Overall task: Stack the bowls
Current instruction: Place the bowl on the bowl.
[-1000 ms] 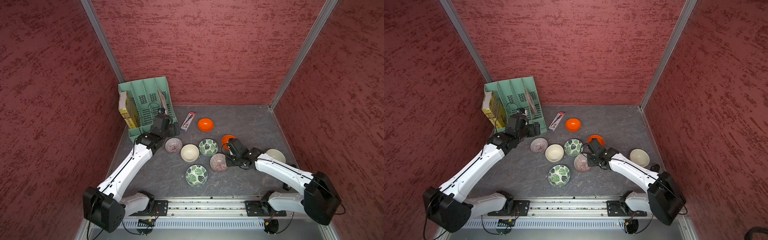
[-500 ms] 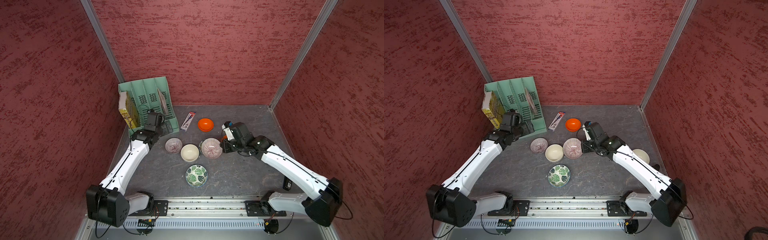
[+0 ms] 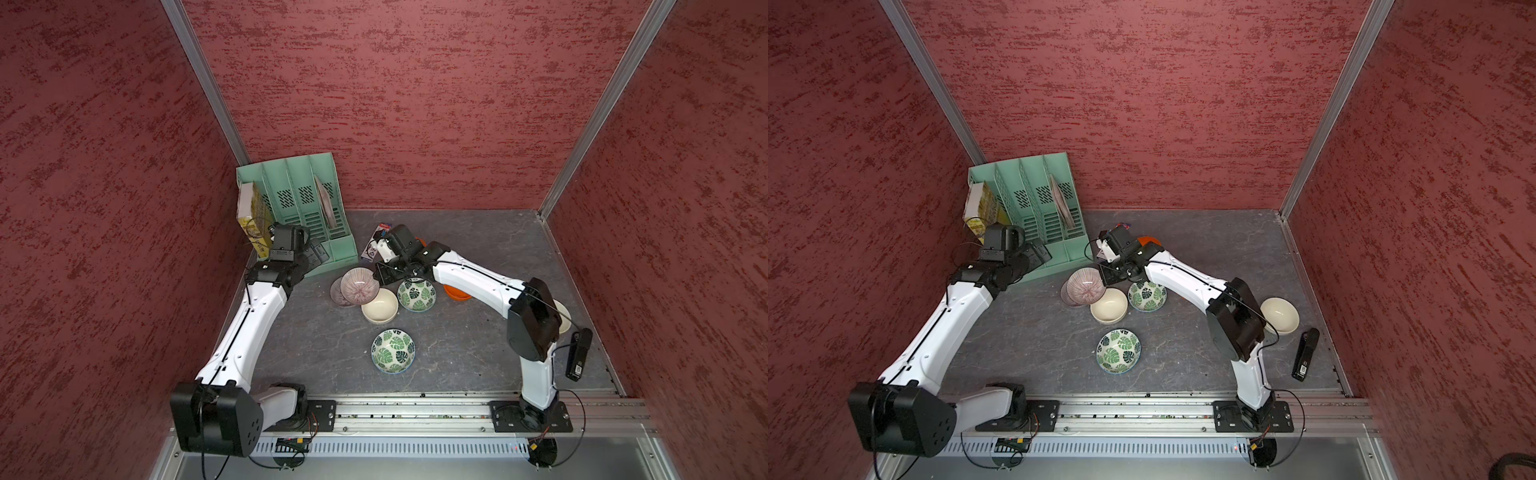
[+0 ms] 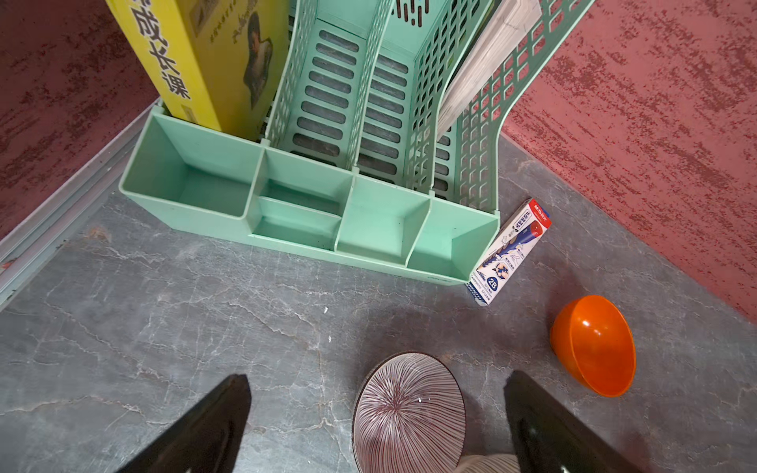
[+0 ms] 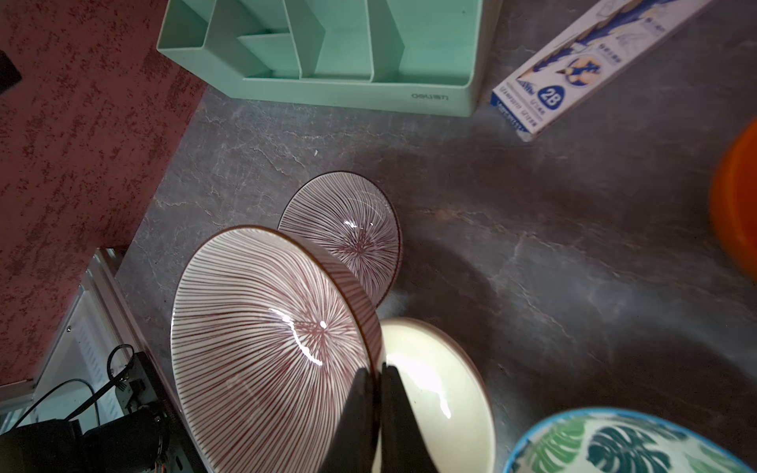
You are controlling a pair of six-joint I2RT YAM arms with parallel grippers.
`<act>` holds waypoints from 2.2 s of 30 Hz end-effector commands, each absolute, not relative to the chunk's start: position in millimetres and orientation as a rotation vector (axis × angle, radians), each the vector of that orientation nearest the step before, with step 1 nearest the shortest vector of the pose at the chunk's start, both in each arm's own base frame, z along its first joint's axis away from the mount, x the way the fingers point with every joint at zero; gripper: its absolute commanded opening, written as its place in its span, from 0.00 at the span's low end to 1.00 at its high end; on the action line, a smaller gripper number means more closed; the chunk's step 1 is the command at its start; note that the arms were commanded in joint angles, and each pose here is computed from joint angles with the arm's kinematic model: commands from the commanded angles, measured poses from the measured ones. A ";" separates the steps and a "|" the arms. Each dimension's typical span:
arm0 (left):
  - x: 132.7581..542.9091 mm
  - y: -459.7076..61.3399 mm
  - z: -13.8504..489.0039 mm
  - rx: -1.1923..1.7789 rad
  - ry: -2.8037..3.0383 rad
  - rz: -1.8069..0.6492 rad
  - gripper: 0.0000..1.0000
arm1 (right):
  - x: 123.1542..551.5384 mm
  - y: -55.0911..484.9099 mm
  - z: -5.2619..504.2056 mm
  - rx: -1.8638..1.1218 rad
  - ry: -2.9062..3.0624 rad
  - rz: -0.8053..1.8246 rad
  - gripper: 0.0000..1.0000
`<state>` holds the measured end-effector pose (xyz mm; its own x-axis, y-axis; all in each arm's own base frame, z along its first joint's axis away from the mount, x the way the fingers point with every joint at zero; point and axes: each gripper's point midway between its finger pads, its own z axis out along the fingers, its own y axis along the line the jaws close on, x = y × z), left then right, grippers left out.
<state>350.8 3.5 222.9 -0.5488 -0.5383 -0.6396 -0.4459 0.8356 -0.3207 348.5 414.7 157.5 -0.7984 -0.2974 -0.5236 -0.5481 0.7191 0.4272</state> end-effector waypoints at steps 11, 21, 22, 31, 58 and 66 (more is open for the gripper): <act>345.6 3.1 220.8 -0.719 2.243 -0.178 1.00 | 371.0 459.6 179.3 -0.657 2.347 0.967 0.00; 343.1 4.4 219.9 -0.703 2.252 -0.161 1.00 | 379.0 475.7 155.4 -0.661 2.399 0.968 0.00; 342.7 4.2 220.1 -0.700 2.253 -0.159 1.00 | 380.2 475.1 153.5 -0.660 2.403 0.959 0.00; 342.7 5.0 222.3 -0.698 2.244 -0.158 1.00 | 381.6 472.6 136.7 -0.669 2.459 0.896 0.00; 340.1 3.7 220.7 -0.685 2.248 -0.162 1.00 | 385.0 459.8 131.8 -0.647 2.480 0.767 0.48; 339.1 -11.5 228.8 -0.576 2.267 -0.122 1.00 | 362.7 413.1 167.1 -0.708 2.417 0.762 0.56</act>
<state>342.2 -8.4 214.5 -0.5973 -0.4872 -0.6371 -0.3979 0.8697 -0.2920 366.2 426.6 129.3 -0.7931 -0.3223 -0.5168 -0.5509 0.7414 0.3831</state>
